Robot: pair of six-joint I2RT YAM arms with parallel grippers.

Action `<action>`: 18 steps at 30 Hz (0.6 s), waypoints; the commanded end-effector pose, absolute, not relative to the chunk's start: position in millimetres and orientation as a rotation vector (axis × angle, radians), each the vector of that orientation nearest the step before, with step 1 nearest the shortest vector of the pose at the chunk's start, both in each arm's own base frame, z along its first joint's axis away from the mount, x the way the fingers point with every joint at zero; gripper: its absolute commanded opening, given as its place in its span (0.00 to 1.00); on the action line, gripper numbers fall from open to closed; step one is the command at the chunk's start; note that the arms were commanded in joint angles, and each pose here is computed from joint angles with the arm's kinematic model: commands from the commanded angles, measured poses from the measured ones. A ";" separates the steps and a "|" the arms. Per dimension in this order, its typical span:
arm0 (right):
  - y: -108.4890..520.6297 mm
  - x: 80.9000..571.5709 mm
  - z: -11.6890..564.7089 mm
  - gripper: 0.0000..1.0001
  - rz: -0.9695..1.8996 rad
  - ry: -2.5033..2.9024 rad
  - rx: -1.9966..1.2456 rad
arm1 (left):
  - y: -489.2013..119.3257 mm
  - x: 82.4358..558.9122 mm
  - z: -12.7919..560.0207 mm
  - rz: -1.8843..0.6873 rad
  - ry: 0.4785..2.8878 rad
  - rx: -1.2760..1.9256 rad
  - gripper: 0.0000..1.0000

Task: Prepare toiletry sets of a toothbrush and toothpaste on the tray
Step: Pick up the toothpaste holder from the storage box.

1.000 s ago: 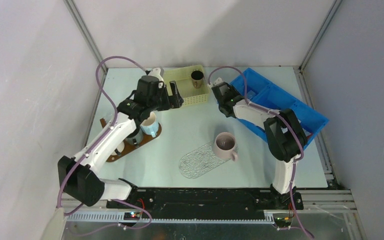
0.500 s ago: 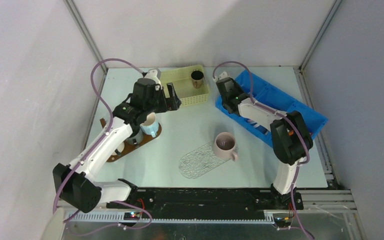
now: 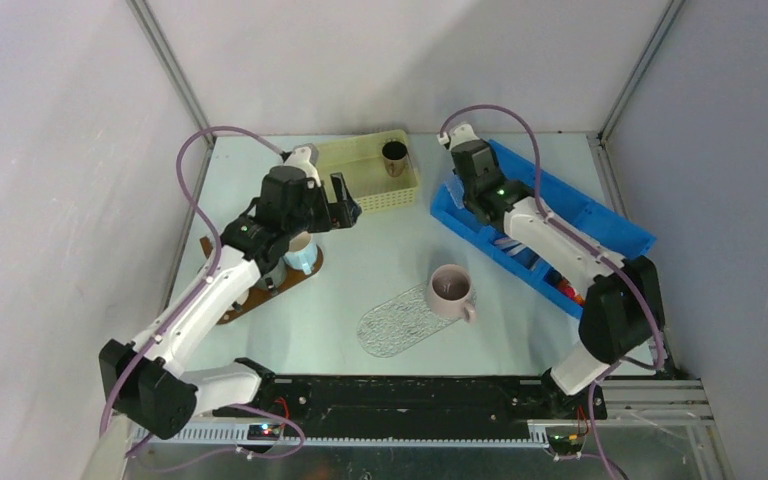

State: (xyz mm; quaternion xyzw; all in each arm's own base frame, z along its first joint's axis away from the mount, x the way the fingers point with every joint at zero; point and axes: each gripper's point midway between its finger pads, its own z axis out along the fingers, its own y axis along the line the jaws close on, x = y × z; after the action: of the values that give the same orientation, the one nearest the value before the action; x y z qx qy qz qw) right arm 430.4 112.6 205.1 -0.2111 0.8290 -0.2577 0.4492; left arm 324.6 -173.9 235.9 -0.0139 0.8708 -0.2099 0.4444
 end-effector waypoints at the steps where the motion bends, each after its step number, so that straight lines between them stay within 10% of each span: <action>1: 132.3 417.7 263.2 0.00 -0.342 1.999 -0.357 | -185.2 321.5 266.6 -0.625 2.028 0.015 0.93; 18: 194.5 333.1 297.5 0.00 0.591 2.121 -0.179 | -224.3 285.7 313.5 -0.952 1.764 0.199 0.96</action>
State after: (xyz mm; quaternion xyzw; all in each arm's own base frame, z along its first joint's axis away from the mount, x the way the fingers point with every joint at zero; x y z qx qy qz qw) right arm 353.1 170.2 262.9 -0.0964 0.8772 0.1104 0.4572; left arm 298.1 -206.9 272.4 0.0512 0.7954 -0.3336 0.5035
